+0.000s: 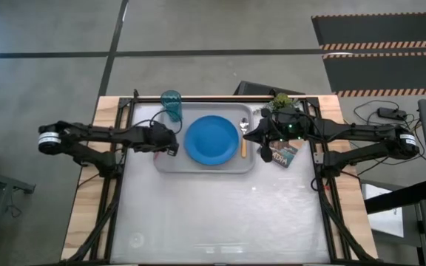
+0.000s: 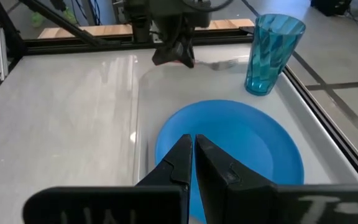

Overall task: Pick and place plate/cup/fork/spoon on tray
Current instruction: Adjust the pink fork on the gray tray

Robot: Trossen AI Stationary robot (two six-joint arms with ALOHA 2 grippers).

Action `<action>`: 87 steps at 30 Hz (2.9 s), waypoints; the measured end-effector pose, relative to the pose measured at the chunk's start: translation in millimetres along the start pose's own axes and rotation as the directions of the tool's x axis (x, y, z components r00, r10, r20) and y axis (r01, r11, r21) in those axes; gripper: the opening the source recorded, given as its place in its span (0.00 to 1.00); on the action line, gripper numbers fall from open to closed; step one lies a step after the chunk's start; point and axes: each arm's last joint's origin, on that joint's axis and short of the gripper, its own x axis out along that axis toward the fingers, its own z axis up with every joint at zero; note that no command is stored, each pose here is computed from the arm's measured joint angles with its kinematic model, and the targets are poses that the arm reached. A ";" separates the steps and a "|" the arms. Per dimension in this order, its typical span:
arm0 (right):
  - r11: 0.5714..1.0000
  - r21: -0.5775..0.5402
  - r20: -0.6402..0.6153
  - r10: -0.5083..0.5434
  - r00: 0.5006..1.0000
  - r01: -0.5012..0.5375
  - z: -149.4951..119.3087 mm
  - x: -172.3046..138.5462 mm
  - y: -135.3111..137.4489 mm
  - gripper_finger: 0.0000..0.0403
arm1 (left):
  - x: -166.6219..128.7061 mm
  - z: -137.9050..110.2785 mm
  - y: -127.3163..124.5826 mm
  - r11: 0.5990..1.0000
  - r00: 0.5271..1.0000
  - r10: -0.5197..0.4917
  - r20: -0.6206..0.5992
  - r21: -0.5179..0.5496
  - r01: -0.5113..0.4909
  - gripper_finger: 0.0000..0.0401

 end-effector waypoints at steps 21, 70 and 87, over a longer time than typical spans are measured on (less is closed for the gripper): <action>1.000 0.002 -0.017 0.001 1.000 -0.001 -6.6 2.0 0.0 0.02 | 9.3 7.6 -55.4 0.939 0.957 0.290 0.021 0.185 -0.289 0.07; 0.999 0.046 -0.047 0.002 0.999 0.000 -10.4 2.1 0.1 0.02 | -27.1 16.2 -39.5 0.972 0.989 -0.022 0.143 0.233 -0.012 0.30; 0.988 0.124 -0.190 0.109 0.976 -0.086 -24.2 2.9 28.1 0.02 | 5.7 -11.3 -27.2 0.988 0.990 -0.114 0.082 0.116 0.104 0.28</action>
